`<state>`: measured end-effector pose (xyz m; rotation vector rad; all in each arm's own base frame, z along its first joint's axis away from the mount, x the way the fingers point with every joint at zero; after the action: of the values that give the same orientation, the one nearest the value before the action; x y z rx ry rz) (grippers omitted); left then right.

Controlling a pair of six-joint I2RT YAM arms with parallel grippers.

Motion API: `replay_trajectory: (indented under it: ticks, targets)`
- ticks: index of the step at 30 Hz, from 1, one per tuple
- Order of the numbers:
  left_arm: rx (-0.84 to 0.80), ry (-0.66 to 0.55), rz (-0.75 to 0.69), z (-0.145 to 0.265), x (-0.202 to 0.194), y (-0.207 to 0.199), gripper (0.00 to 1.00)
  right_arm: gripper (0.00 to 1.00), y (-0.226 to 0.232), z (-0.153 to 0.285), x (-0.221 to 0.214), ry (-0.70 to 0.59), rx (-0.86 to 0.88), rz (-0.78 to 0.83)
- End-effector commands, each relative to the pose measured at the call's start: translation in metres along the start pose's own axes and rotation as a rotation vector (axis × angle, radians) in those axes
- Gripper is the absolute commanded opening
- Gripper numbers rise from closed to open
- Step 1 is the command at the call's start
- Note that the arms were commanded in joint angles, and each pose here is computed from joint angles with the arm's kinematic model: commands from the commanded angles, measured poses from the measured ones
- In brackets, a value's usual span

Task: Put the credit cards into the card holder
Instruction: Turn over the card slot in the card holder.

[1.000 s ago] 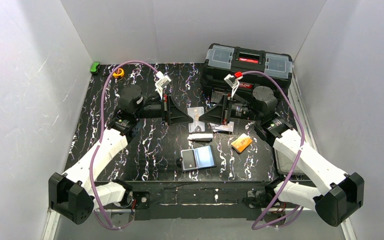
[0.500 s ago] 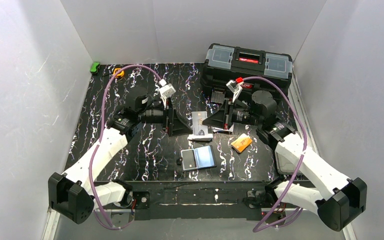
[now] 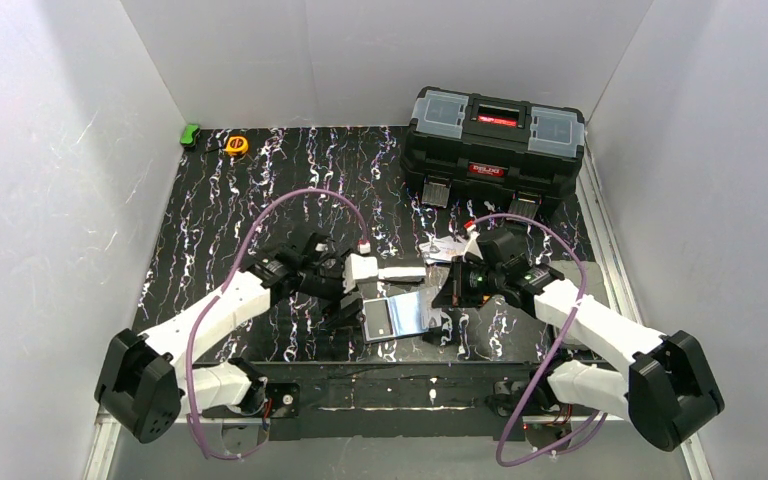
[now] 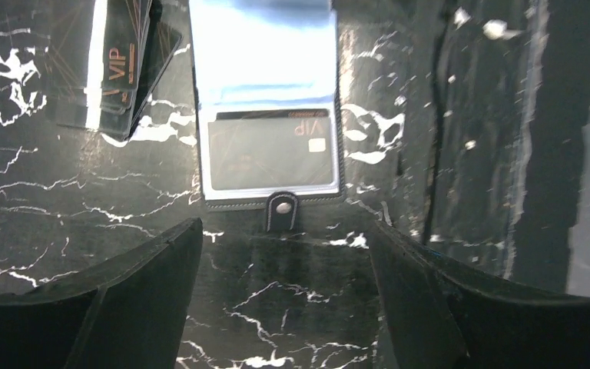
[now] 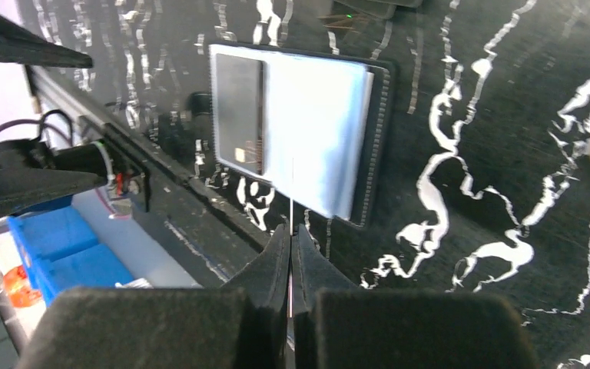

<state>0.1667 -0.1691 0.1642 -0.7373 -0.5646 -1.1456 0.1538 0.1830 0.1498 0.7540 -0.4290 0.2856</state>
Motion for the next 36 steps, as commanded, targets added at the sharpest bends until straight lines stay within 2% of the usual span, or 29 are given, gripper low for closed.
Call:
replay_trajectory:
  ticks: [1,6,13,33,36]
  targets:
    - [0.086,0.088,-0.122,-0.01,-0.012,0.015,0.77,0.01,-0.014,-0.011,0.004,-0.05,-0.076,-0.004]
    - [0.151,0.106,-0.139,-0.023,-0.02,0.028,0.76,0.01,-0.024,-0.015,0.005,-0.068,-0.132,0.004]
    - [0.094,0.108,-0.153,-0.033,-0.021,0.026,0.76,0.01,-0.027,-0.02,0.004,-0.085,-0.136,0.006]
    - [0.08,0.134,-0.186,-0.036,-0.026,0.02,0.74,0.01,-0.03,-0.03,-0.003,-0.098,-0.089,-0.042]
    - [0.079,0.135,-0.196,-0.036,-0.026,0.019,0.74,0.01,-0.025,-0.028,0.003,-0.133,-0.063,-0.032]
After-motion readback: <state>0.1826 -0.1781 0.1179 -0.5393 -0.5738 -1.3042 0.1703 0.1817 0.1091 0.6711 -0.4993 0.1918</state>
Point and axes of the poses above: each gripper's point midway between its finger pads, its own z axis back along the fingers, its own y axis along the line the jaws close on, x = y × z, the point moved 7 cm from there along z, back along the fingers, and after that the axes turned 10 degrees about z, right-handed, at the moved point
